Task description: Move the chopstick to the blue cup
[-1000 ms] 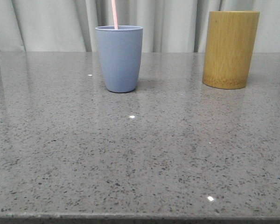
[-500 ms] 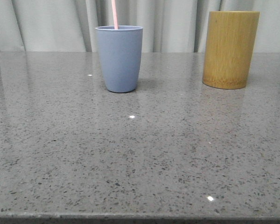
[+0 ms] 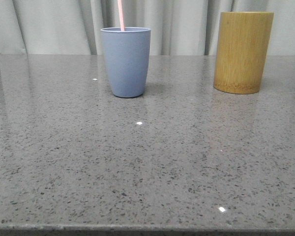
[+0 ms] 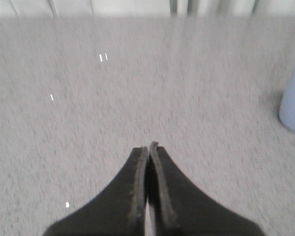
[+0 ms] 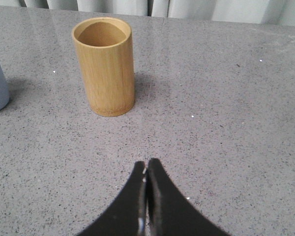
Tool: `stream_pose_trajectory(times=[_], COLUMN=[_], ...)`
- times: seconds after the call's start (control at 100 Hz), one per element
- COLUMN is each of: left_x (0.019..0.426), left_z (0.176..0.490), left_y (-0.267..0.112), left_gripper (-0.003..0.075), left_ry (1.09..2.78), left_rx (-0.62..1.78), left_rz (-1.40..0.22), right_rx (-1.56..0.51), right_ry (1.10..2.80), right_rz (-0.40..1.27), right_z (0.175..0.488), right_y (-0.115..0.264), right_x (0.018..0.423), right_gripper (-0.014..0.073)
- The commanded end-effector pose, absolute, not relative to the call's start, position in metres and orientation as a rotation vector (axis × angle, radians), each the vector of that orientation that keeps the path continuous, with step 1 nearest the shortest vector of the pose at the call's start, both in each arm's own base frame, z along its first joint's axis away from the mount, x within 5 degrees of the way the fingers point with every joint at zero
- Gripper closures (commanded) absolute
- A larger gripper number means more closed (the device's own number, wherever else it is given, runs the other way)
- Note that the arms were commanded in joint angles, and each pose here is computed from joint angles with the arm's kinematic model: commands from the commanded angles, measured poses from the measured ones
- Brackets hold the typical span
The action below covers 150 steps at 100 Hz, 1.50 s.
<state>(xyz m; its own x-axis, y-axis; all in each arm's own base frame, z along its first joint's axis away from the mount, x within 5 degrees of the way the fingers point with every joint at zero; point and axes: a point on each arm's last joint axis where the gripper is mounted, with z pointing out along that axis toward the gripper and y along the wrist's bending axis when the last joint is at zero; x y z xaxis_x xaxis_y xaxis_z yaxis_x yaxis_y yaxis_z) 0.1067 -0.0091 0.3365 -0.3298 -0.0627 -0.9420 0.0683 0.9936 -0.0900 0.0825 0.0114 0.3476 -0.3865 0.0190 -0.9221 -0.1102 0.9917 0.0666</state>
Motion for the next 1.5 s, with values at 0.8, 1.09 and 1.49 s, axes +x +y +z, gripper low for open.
stream_pose_trajectory(times=[0.8,1.09,1.49], left_x=[0.054,0.054,0.054], left_z=[0.207,0.207,0.208], left_y=[-0.001,-0.001,-0.001], left_gripper=[0.0739,0.0739,0.0739], left_ry=[1.508,1.505,1.500], left_rx=[0.010,0.009,0.009], left_rz=[-0.025,-0.026,-0.026], right_rx=[-0.073,-0.073,-0.073], right_ry=[1.866,1.866,1.866], right_rz=[0.123,0.123,0.123], right_z=[0.362,0.362,0.362], right_y=[0.011,0.011,0.011], right_x=[0.083,0.083,0.083], right_gripper=[0.0663,0.0663,0.0663])
